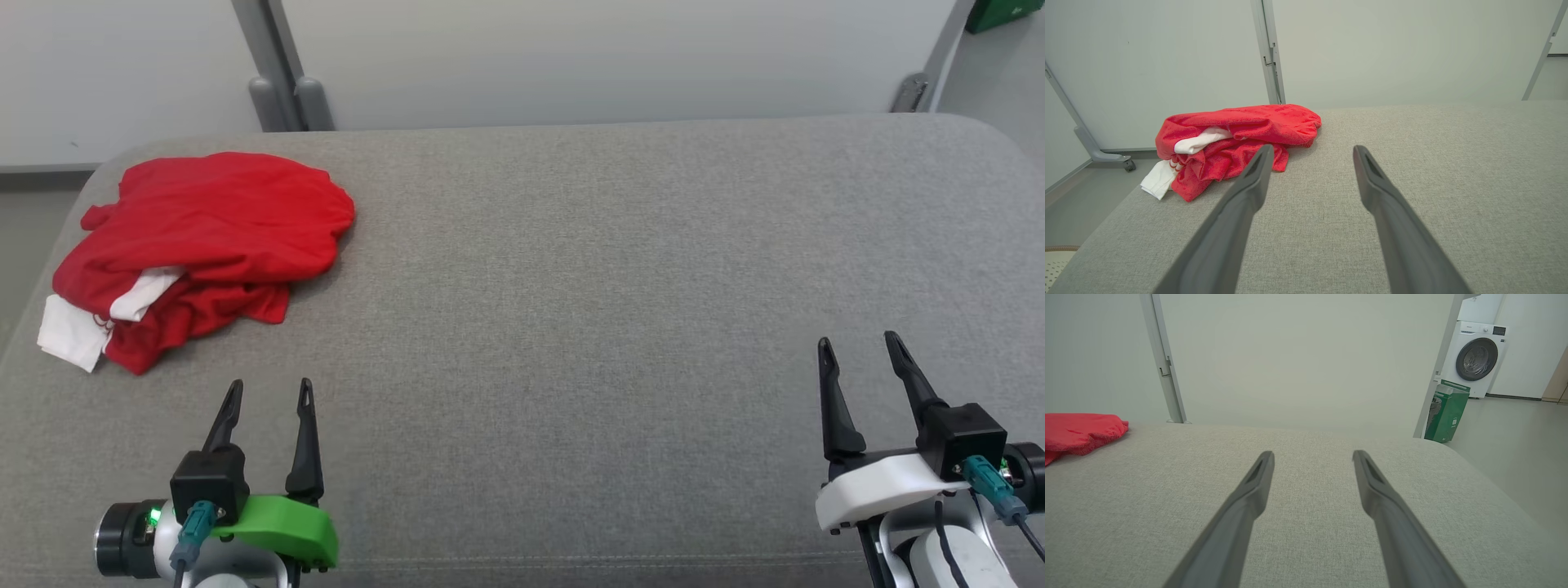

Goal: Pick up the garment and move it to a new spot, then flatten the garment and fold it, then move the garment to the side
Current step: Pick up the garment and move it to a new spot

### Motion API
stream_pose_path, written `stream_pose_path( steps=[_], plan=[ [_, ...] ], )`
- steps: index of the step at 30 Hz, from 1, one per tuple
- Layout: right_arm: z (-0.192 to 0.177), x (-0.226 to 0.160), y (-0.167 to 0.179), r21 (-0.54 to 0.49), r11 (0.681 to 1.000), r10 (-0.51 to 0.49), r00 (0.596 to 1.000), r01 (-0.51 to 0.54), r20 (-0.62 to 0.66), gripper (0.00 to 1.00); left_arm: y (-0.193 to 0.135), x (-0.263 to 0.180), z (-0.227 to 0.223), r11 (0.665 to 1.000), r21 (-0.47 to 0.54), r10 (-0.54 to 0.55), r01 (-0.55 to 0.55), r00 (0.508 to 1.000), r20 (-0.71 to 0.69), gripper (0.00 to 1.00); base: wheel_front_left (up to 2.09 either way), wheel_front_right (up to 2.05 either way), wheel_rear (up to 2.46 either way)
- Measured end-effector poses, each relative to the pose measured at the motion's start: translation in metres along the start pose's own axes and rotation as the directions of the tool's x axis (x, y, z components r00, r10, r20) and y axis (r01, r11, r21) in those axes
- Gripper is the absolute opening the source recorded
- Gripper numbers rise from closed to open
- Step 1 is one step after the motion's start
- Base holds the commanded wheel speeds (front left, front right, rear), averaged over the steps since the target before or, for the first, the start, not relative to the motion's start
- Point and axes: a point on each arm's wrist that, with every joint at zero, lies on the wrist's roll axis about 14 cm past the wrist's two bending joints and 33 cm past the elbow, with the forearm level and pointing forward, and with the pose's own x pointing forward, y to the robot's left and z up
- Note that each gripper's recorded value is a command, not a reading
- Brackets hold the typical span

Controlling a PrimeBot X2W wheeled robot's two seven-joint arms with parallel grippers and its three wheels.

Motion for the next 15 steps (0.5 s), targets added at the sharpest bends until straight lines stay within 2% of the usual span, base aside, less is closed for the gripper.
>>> stream_pose_path(
  steps=[15],
  plan=[
    [0.006, 0.022, 0.063, 0.024, 0.981, 0.193, 0.981, -0.194, 0.023, 1.0, 0.055, -0.037, 0.008, 0.984, 0.018, 0.174, -0.175, 0.984, 0.022, 1.0, 0.0, 0.0, 0.0]
  ],
)
